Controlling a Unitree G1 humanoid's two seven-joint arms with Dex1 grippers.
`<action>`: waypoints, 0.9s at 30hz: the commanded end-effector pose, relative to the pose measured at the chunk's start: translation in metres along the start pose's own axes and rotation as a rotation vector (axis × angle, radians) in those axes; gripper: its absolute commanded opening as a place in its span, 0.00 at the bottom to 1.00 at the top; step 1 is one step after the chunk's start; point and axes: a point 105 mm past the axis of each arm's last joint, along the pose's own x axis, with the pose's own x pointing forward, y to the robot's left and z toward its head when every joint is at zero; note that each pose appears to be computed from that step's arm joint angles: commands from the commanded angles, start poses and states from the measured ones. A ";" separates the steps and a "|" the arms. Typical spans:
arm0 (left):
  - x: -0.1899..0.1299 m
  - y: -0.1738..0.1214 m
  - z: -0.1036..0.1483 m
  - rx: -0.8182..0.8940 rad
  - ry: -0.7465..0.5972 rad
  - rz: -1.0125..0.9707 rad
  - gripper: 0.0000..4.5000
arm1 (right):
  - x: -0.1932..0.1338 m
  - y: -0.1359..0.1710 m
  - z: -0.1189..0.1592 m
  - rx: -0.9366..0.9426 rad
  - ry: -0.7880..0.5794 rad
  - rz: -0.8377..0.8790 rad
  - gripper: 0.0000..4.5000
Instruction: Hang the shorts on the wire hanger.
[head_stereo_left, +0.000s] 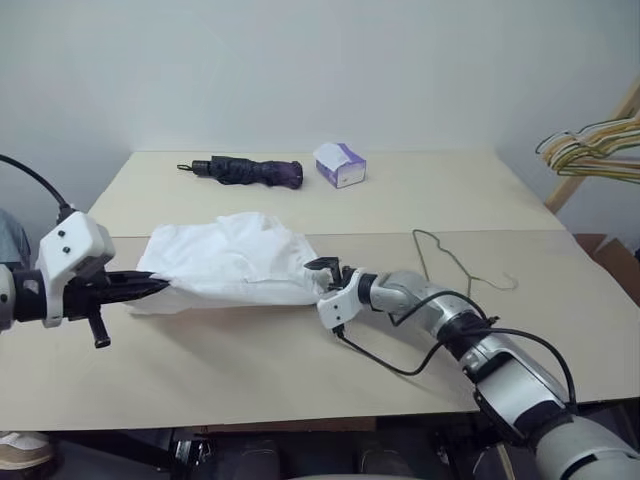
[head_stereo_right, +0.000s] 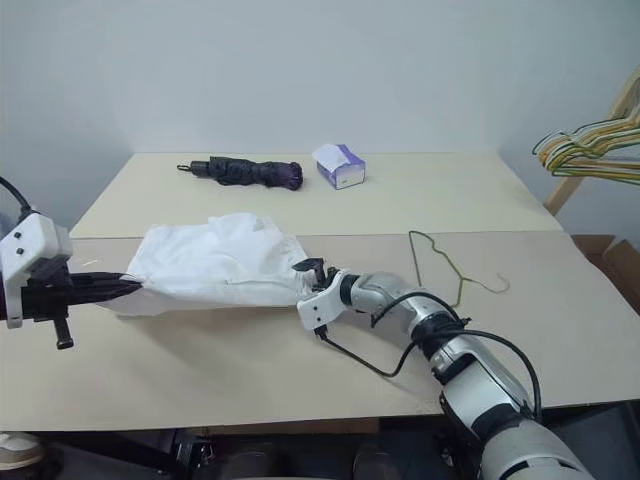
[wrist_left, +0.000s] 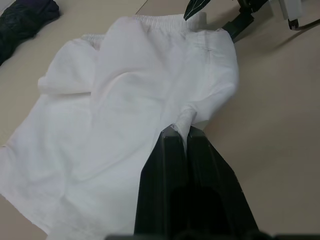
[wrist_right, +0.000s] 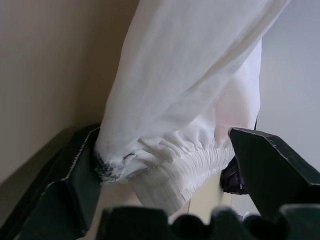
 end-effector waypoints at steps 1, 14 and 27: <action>-0.008 0.005 0.007 0.039 -0.003 0.034 0.00 | 0.000 -0.012 -0.006 -0.049 0.014 -0.026 0.71; 0.009 0.009 -0.010 0.058 0.058 0.001 0.00 | -0.048 -0.025 -0.019 -0.040 0.047 0.008 0.00; 0.013 -0.043 -0.011 0.175 0.085 -0.291 0.00 | -0.158 -0.017 0.054 0.225 -0.101 0.334 0.00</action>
